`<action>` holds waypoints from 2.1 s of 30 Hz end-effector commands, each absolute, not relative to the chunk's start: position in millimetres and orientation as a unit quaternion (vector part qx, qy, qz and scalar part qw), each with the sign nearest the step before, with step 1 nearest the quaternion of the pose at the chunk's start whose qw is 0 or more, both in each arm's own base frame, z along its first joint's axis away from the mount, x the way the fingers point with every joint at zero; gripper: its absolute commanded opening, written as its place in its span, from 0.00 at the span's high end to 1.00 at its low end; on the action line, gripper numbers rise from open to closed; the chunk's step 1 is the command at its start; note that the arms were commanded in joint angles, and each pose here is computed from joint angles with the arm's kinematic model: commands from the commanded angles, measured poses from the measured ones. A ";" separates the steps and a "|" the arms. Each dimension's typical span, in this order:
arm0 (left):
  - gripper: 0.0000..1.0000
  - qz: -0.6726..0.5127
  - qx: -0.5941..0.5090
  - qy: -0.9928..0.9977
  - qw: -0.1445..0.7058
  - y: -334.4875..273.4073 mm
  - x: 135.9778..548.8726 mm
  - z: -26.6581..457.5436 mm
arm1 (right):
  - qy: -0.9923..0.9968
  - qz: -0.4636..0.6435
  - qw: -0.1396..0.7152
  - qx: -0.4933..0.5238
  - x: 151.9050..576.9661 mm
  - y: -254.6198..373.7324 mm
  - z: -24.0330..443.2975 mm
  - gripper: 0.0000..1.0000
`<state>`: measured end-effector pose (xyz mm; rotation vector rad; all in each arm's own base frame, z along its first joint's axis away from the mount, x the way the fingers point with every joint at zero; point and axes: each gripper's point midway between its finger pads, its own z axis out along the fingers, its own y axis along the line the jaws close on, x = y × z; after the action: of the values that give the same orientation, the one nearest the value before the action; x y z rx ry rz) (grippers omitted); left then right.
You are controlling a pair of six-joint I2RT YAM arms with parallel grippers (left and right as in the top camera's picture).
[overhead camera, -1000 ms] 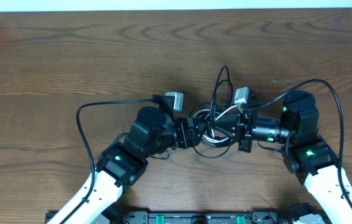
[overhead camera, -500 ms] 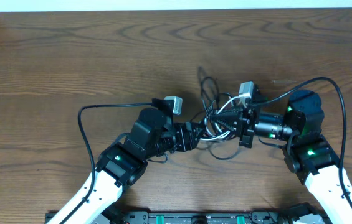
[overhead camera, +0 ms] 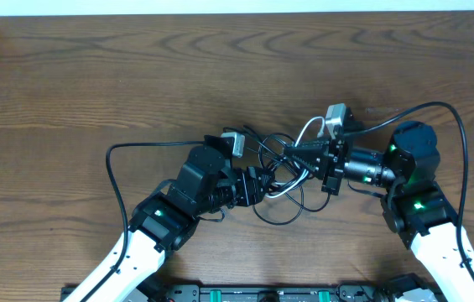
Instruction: Untangle cables
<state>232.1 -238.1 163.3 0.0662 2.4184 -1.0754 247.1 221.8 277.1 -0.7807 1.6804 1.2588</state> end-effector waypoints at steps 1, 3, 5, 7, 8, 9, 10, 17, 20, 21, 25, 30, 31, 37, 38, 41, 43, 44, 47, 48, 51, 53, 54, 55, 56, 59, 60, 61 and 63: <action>0.41 -0.393 0.035 0.887 0.239 -239.2 228.7 159.8 | 0.660 0.520 0.457 -0.293 251.1 220.0 304.9 0.99; 0.41 -0.392 0.035 0.888 0.238 -239.0 228.4 158.6 | 0.651 0.528 0.463 -0.287 251.7 220.1 313.7 0.99; 0.41 -0.392 0.034 0.888 0.238 -239.0 228.4 158.5 | 0.646 0.535 0.468 -0.277 253.1 219.7 321.2 0.99; 0.41 -0.392 0.034 0.888 0.238 -239.0 228.4 158.5 | 0.654 0.535 0.470 -0.256 258.6 217.8 322.4 0.99; 0.41 -0.392 0.034 0.888 0.238 -239.0 228.5 158.4 | 0.658 0.534 0.471 -0.244 261.8 216.6 322.2 0.99; 0.41 -0.392 0.034 0.888 0.238 -239.0 228.5 158.4 | 0.662 0.534 0.472 -0.233 264.8 215.4 322.1 0.99; 0.41 -0.392 0.035 0.888 0.238 -239.1 228.4 158.4 | 0.665 0.534 0.472 -0.225 266.8 214.6 322.1 0.99; 0.41 -0.392 0.034 0.888 0.238 -239.1 228.4 158.3 | 0.684 0.532 0.476 -0.151 284.5 205.9 323.0 0.99; 0.41 -0.391 0.034 0.889 0.236 -238.6 227.9 157.4 | 0.688 0.528 0.479 -0.132 289.4 203.0 322.9 0.99; 0.41 -0.390 0.034 0.890 0.235 -238.3 227.4 156.7 | 0.690 0.529 0.479 -0.121 291.6 201.7 322.9 0.99; 0.42 -0.381 0.037 0.895 0.227 -235.9 224.1 151.2 | 0.697 0.531 0.478 -0.072 301.9 193.1 323.1 0.99; 0.45 -0.376 0.041 0.899 0.222 -234.6 222.3 147.8 | 0.700 0.530 0.478 -0.005 316.1 177.8 323.0 0.99; 0.47 -0.375 0.044 0.898 0.224 -234.6 222.3 147.8 | 0.700 0.529 0.479 0.003 317.9 175.5 323.0 0.99; 0.48 -0.370 0.057 0.899 0.227 -234.0 221.4 146.4 | 0.699 0.531 0.476 0.052 327.6 160.3 322.2 0.99; 0.48 -0.368 0.060 0.900 0.227 -233.7 221.0 145.8 | 0.700 0.531 0.474 0.059 328.8 157.8 321.3 0.99; 0.48 -0.364 0.063 0.902 0.224 -232.5 219.5 143.7 | 0.706 0.527 0.466 0.085 333.3 149.6 315.2 0.99; 0.48 -0.362 0.063 0.904 0.221 -231.7 218.4 142.2 | 0.711 0.521 0.460 0.103 336.1 144.4 309.2 0.99; 0.48 -0.361 0.062 0.905 0.218 -231.2 217.7 141.3 | 0.715 0.519 0.457 0.109 336.9 142.6 306.1 0.99; 0.48 -0.359 0.062 0.906 0.216 -230.6 216.8 140.1 | 0.718 0.517 0.452 0.112 336.9 141.8 303.2 0.99; 0.48 -0.360 0.062 0.906 0.217 -230.7 217.0 140.4 | 0.718 0.519 0.450 0.109 335.9 142.9 303.3 0.99; 0.48 -0.362 0.062 0.903 0.221 -231.7 218.6 142.3 | 0.719 0.522 0.446 0.104 334.4 144.8 303.3 0.99; 0.47 -0.367 0.058 0.901 0.224 -233.1 220.5 144.9 | 0.721 0.524 0.442 0.103 333.4 145.8 302.2 0.99; 0.47 -0.371 0.052 0.900 0.224 -233.8 221.4 146.2 | 0.721 0.524 0.441 0.102 332.8 146.4 301.8 0.99; 0.46 -0.378 0.042 0.897 0.226 -235.3 223.5 149.1 | 0.723 0.525 0.437 0.101 332.2 147.0 300.7 0.99; 0.41 -0.382 0.037 0.895 0.227 -236.3 224.7 151.0 | 0.724 0.525 0.435 0.101 331.8 147.5 299.9 0.99; 0.29 -0.392 0.026 0.890 0.231 -238.5 227.9 155.6 | 0.725 0.530 0.429 0.095 329.4 150.6 299.4 0.99; 0.27 -0.396 0.022 0.888 0.233 -239.6 229.2 157.9 | 0.726 0.531 0.427 0.092 328.5 151.9 299.4 0.99; 0.26 -0.400 0.018 0.886 0.235 -240.5 230.5 159.9 | 0.726 0.534 0.424 0.089 327.2 153.2 299.3 0.99; 0.25 -0.408 0.010 0.881 0.238 -242.3 233.0 164.0 | 0.728 0.536 0.418 0.086 325.6 154.7 298.1 0.99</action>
<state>233.1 -239.3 164.0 0.0774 2.4079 -1.0791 331.3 150.6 283.5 0.2576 1.8460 1.3076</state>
